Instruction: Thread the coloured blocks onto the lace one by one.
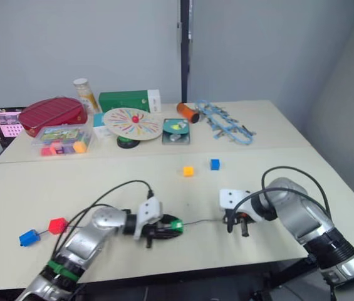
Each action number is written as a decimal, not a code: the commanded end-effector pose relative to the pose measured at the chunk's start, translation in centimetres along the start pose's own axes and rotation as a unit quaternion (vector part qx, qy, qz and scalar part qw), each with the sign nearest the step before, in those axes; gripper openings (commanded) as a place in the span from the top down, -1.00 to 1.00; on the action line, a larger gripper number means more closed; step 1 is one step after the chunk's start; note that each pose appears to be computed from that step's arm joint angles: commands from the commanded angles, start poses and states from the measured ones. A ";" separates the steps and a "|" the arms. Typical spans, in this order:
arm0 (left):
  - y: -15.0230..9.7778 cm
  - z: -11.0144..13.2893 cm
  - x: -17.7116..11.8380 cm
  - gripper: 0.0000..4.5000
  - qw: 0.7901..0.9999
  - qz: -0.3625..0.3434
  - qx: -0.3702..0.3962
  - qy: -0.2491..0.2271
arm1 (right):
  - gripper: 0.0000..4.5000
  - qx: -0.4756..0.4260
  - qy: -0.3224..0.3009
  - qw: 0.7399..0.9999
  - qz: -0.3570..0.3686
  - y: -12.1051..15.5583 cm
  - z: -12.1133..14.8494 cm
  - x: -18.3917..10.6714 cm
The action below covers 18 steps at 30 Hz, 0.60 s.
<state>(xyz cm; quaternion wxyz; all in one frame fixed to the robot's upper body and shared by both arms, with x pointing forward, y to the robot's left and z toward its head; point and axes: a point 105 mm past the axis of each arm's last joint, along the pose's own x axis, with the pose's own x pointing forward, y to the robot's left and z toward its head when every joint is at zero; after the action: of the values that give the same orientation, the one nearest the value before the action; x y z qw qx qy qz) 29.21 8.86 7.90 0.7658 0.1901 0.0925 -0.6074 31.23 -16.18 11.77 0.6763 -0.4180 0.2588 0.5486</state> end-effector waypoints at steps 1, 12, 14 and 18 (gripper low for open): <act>1.3 -3.2 -5.0 0.43 0.996 0.051 -0.021 0.065 | 1.00 -0.018 -0.005 1.000 -0.002 -0.5 0.6 -0.2; 3.2 -7.6 -20.4 0.43 0.958 0.147 -0.003 0.246 | 1.00 -0.034 -0.017 0.999 0.006 -1.1 1.5 0.5; 3.3 -7.6 -21.0 0.43 0.957 0.154 -0.004 0.244 | 1.00 -0.035 -0.018 0.999 0.007 -1.1 1.6 0.6; 3.9 -6.2 -21.6 -0.18 0.963 0.167 -0.020 0.210 | 1.00 -0.035 -0.018 0.999 0.007 -1.1 1.7 0.6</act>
<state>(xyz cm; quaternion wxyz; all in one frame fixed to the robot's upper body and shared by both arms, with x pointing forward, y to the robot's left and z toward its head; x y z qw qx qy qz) 28.68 30.64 10.79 0.8217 0.3259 0.2125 -0.4164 32.05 -14.75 11.42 0.6616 -0.4175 0.2479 0.5715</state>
